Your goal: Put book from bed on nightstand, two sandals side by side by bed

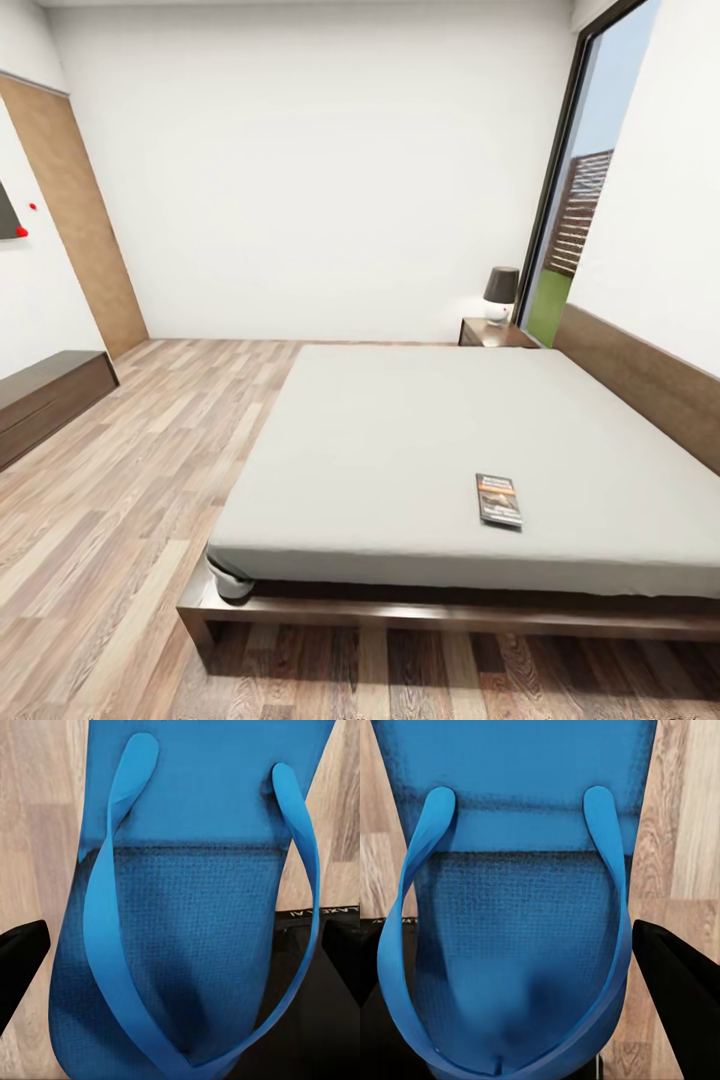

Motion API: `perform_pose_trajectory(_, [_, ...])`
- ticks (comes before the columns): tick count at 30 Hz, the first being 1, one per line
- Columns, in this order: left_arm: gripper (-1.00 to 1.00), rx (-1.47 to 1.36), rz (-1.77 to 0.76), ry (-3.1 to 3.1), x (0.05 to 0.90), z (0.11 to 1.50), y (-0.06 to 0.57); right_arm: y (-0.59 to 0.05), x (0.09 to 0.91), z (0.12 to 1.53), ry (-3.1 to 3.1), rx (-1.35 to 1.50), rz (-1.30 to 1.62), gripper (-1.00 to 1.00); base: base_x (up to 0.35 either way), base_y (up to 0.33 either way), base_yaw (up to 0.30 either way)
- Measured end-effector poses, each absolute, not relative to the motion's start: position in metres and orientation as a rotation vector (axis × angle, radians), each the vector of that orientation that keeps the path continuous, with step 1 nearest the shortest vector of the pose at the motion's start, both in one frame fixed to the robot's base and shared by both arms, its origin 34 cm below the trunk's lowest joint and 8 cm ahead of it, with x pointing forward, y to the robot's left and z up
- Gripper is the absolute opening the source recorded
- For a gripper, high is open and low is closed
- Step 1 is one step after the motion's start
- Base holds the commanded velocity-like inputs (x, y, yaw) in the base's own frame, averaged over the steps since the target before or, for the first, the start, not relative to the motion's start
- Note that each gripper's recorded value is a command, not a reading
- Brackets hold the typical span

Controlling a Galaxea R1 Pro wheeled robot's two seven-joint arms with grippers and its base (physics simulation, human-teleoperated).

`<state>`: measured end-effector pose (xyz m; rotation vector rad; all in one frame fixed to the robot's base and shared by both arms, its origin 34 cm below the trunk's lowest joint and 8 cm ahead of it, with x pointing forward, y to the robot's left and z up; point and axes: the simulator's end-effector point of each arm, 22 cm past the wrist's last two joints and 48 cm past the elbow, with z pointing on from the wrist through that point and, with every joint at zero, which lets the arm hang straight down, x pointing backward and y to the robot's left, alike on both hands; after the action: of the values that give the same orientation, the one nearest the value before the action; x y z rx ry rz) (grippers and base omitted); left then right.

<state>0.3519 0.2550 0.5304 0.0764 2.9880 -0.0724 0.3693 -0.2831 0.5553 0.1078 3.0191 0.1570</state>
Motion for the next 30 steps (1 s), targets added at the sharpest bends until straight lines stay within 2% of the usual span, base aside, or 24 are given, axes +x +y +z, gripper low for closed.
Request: perform_pose_trajectory(30, [-1.0,0.063,-0.065,3.064,0.43,0.504,0.257,-0.291,0.4,0.518,3.126,0.159,0.164,-1.0,0.0,0.0,0.0])
